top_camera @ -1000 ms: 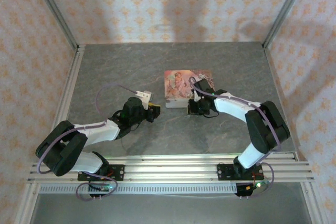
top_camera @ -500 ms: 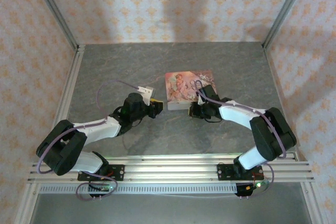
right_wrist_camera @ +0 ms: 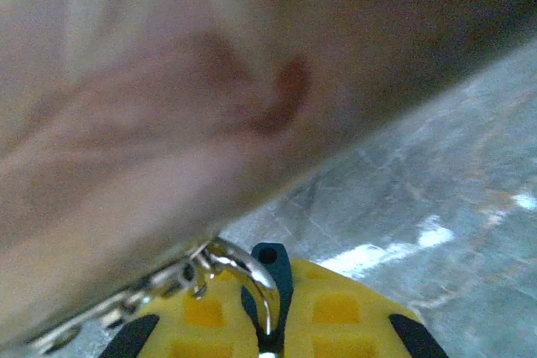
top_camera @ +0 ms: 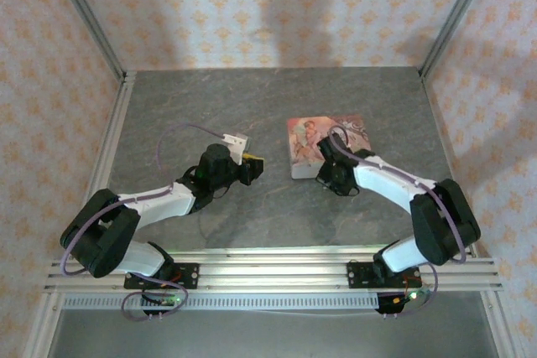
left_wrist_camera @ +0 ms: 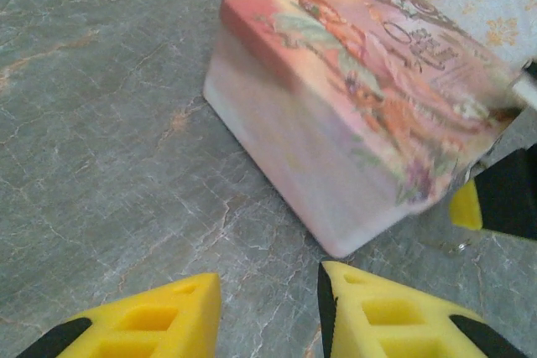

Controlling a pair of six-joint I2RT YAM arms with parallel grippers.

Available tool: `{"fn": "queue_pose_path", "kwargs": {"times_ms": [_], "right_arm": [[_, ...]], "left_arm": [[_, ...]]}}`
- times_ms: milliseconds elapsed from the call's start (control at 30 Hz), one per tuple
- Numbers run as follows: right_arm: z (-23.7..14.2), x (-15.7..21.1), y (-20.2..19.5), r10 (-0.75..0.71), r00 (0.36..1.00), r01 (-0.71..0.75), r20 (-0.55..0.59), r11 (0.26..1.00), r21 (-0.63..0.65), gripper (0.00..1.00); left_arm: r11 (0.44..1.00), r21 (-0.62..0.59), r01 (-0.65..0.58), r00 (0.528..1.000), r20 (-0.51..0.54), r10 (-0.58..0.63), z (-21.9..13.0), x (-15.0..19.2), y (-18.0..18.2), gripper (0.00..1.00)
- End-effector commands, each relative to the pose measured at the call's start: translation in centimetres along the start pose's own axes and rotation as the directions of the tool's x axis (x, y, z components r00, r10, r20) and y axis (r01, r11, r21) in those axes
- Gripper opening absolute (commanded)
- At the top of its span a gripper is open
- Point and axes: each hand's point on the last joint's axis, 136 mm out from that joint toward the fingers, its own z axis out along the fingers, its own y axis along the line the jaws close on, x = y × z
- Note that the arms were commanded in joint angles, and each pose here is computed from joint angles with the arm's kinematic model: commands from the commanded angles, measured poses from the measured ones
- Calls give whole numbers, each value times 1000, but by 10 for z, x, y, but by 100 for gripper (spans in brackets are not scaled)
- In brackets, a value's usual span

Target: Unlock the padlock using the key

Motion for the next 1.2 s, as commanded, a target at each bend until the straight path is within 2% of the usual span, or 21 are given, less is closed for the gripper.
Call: {"fn": "queue_pose_path", "kwargs": {"times_ms": [0, 133, 300, 467, 567, 733, 833, 967, 1033, 1167], "right_arm": [[-29, -26, -11, -107, 989, 84, 99, 974, 212, 0], [-27, -23, -3, -245, 969, 223, 30, 920, 322, 0], [-14, -11, 41, -407, 913, 397, -29, 869, 295, 0], [-6, 12, 104, -626, 778, 621, -55, 753, 217, 0], [-3, 28, 135, -730, 681, 728, -60, 665, 168, 0], [-2, 55, 171, -858, 512, 856, -46, 506, 106, 0], [-2, 72, 179, -901, 432, 901, -45, 428, 73, 0], [2, 84, 172, -900, 434, 901, -26, 434, 17, 0], [6, 88, 164, -876, 482, 874, -25, 483, -54, 0], [8, 104, 160, -793, 607, 731, -57, 584, -352, 0]], "left_arm": [[1000, 6, -1, 1000, 7, 1, 1, -7, -1, 36], [1000, -3, -10, 1000, 3, 10, -2, -6, 0, 36], [999, -31, -18, 1000, -12, 18, -5, -3, 5, 36], [997, -81, 1, 1000, -1, -1, -13, -4, 16, 36], [980, -191, 64, 998, 40, -57, -26, -5, 41, 36], [898, -388, 207, 975, 157, -157, -65, -5, 92, 36], [849, -469, 242, 964, 212, -158, -90, -5, 108, 36], [830, -498, 249, 959, 248, -138, -110, -9, 111, 37], [829, -501, 248, 959, 249, -136, -115, -10, 110, 38], [842, -480, 245, 962, 230, -149, -113, -11, 104, 39]]}}
